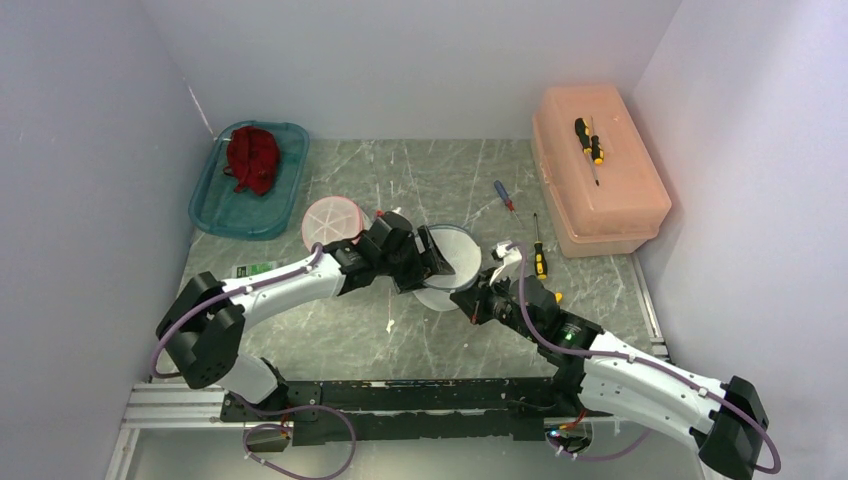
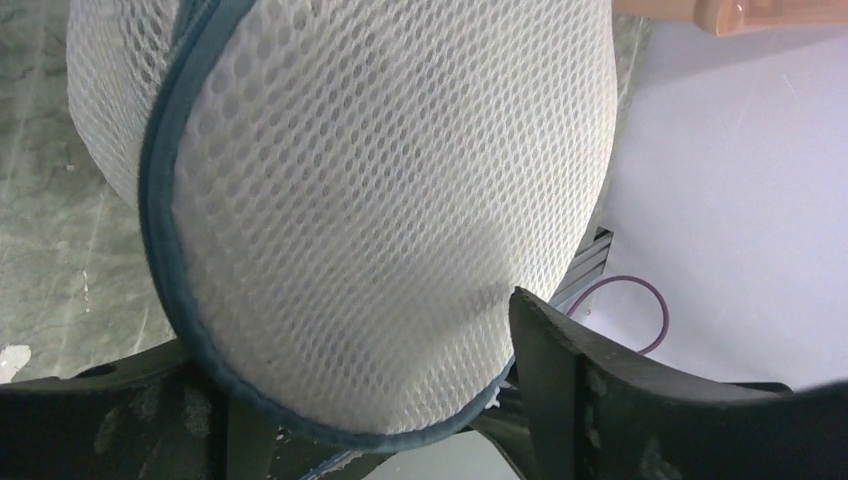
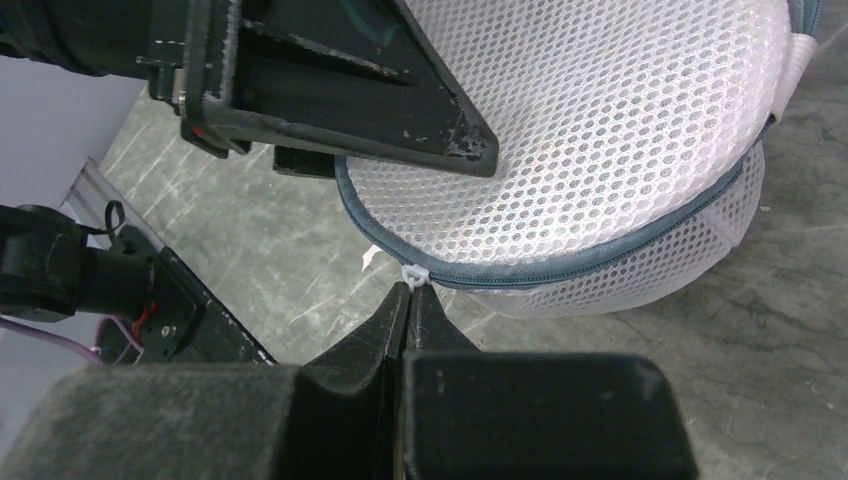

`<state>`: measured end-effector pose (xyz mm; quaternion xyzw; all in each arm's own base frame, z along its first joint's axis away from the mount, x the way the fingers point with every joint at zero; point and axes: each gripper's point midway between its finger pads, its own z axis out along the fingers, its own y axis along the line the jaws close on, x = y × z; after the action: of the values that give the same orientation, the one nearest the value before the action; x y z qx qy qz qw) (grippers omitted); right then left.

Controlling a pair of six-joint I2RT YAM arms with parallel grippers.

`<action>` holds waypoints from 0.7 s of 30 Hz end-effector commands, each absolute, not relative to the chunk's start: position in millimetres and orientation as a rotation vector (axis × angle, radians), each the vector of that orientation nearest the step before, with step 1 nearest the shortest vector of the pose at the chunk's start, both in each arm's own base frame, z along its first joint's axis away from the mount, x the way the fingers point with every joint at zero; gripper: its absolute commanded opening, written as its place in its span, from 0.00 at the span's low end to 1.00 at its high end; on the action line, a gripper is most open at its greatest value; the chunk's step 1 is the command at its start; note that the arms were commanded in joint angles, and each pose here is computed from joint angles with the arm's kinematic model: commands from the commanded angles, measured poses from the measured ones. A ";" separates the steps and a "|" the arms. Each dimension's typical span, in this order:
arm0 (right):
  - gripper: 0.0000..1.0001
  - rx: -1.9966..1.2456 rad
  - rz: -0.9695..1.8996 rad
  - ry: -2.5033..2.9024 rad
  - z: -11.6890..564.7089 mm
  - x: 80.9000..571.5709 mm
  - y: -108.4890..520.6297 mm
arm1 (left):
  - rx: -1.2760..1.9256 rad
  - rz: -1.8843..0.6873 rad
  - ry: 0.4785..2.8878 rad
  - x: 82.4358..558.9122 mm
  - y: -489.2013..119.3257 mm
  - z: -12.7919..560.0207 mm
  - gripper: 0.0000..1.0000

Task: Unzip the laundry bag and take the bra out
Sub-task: Unzip the laundry bag at the center of the board.

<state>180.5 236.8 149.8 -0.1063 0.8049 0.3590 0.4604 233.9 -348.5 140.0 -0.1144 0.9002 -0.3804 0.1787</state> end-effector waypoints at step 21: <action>0.00 -0.100 0.587 2.045 135.4 202.0 192.3 | -0.285 -1.205 2.449 262.9 -331.2 161.2 0.03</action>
<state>190.0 213.7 129.5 -0.0804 0.8318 0.2902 0.4663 255.1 -339.8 143.3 -0.1227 0.8883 -0.4066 0.1749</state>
